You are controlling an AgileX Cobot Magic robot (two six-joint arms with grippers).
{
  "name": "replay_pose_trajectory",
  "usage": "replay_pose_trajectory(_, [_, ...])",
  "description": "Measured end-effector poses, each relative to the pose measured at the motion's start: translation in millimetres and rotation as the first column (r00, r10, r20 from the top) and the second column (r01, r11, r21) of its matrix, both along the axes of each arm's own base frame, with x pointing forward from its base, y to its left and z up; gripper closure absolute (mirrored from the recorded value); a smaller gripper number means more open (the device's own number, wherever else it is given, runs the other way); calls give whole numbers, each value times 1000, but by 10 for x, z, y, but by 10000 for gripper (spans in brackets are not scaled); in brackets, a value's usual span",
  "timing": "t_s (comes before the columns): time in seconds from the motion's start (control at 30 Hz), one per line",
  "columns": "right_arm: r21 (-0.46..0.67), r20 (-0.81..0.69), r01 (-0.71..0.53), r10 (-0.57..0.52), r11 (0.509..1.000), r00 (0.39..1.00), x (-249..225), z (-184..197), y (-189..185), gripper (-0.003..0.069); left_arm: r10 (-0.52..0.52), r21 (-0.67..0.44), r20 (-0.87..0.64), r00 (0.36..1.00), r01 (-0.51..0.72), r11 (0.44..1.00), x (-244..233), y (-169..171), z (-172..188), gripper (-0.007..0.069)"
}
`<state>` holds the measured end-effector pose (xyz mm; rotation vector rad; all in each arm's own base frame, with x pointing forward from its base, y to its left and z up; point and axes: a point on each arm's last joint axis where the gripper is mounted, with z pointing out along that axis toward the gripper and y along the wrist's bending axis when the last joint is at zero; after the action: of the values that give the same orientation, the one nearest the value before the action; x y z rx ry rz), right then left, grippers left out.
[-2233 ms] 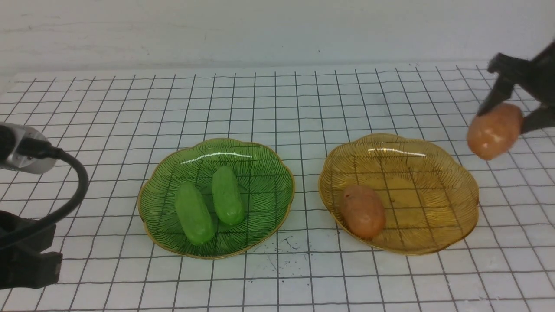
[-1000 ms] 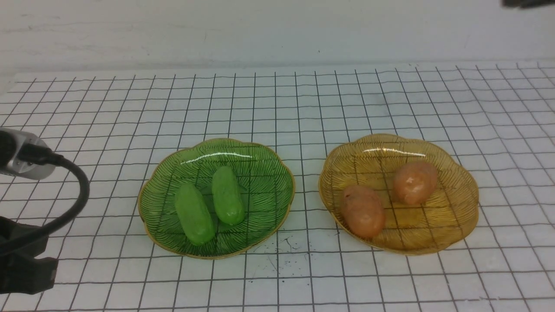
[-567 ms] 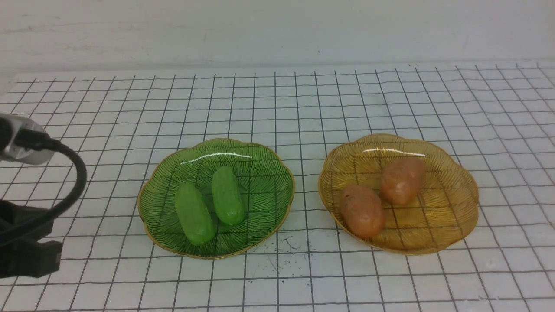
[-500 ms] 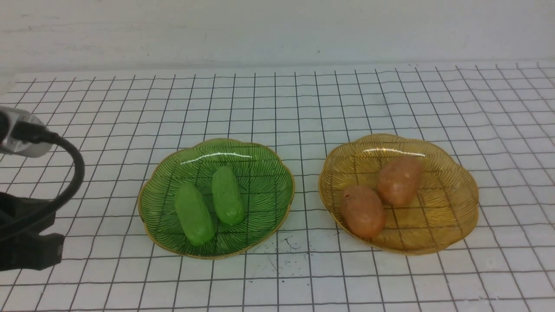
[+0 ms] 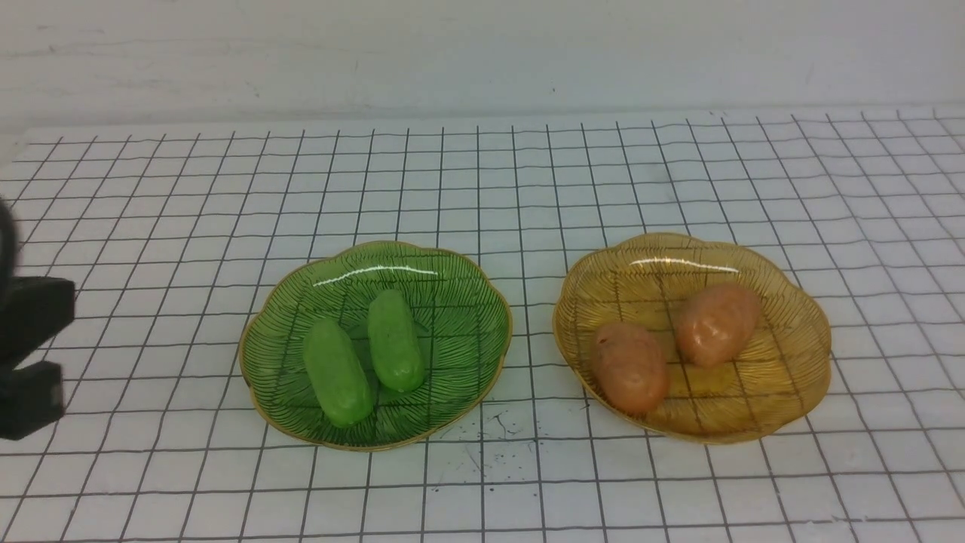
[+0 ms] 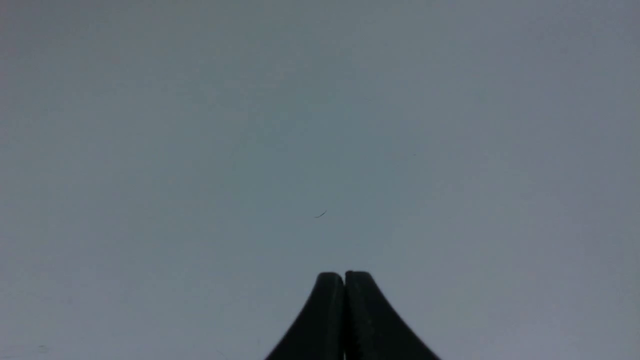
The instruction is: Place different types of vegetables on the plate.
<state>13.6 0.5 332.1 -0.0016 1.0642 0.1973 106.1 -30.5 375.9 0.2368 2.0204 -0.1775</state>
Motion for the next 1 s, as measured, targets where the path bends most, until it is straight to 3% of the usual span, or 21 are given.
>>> replay_pose_trajectory(0.33, [0, 0, 0, 0, 1000, 1000, 0, 0, 0, 673, -2, -61, 173, 985, 13, 998, -472, 162, -170, 633])
replay_pose_trajectory(1.0, [0, 0, 0, 0, 1000, 1000, 0, 0, 0, 673, -5, -62, 137, 991, 13, 998, -539, 180, -287, 633])
